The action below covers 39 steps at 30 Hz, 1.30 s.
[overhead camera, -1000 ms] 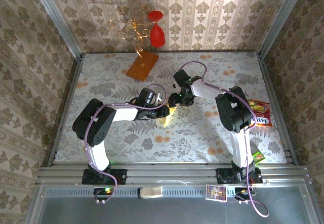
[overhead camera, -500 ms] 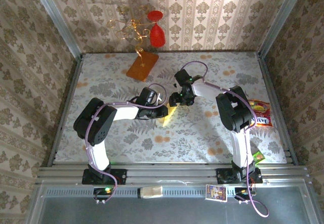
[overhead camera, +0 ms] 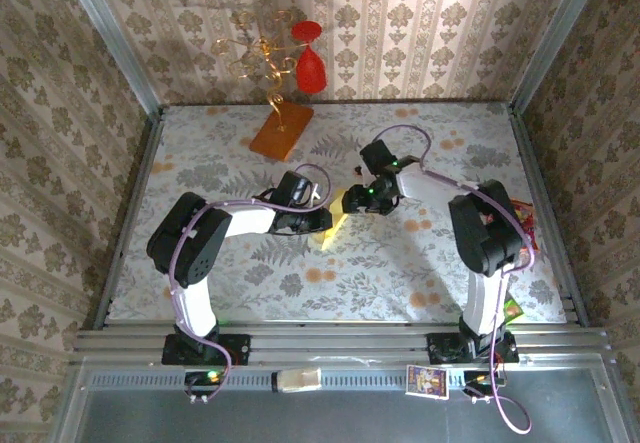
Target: Fold a paper plane with a square sheet of paper (pick it up from the middle)
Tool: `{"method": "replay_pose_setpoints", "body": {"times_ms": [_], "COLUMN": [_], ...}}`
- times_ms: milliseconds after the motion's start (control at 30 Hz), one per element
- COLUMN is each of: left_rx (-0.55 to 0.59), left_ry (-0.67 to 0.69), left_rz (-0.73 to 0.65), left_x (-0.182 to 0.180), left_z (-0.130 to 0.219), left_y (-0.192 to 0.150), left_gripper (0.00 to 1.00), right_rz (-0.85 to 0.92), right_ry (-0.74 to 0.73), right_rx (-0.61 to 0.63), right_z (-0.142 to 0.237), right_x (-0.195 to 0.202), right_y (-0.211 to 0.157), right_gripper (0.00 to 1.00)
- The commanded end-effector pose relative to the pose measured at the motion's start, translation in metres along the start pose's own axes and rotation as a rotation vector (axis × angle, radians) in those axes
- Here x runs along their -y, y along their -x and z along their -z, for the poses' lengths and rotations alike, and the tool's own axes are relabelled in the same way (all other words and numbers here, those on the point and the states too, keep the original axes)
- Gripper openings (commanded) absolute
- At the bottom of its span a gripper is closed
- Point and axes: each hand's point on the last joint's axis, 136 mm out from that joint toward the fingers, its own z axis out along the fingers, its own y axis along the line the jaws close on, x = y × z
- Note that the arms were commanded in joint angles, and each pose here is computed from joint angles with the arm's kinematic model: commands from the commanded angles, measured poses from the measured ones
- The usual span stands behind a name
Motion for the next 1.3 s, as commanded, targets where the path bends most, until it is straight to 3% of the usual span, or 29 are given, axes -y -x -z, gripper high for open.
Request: {"method": "replay_pose_setpoints", "body": {"times_ms": [0, 100, 267, 733, 1267], "left_rx": [-0.088, -0.091, -0.097, -0.104, -0.117], "left_ry": [0.085, 0.089, 0.094, 0.102, 0.107], "left_rz": [-0.002, -0.003, 0.0, 0.002, 0.006], "left_x": [-0.023, -0.024, -0.025, -0.027, -0.03], "left_z": [-0.017, -0.017, -0.018, -0.018, -0.02], "left_y": [-0.026, -0.027, -0.029, -0.031, -0.034], "left_gripper": [0.2, 0.2, 0.19, 0.19, 0.18], "right_rz": [-0.023, -0.037, -0.039, -0.063, -0.068], "right_ry": [0.154, 0.249, 0.308, 0.238, 0.192], "right_rx": [0.042, 0.009, -0.016, -0.065, -0.079], "right_z": [0.014, 0.006, -0.008, -0.042, -0.053], "right_x": [-0.028, -0.042, -0.054, -0.038, -0.027], "right_y": [0.004, -0.001, 0.004, 0.006, 0.005], "right_gripper": [0.54, 0.39, 0.25, 0.21, 0.21]}}
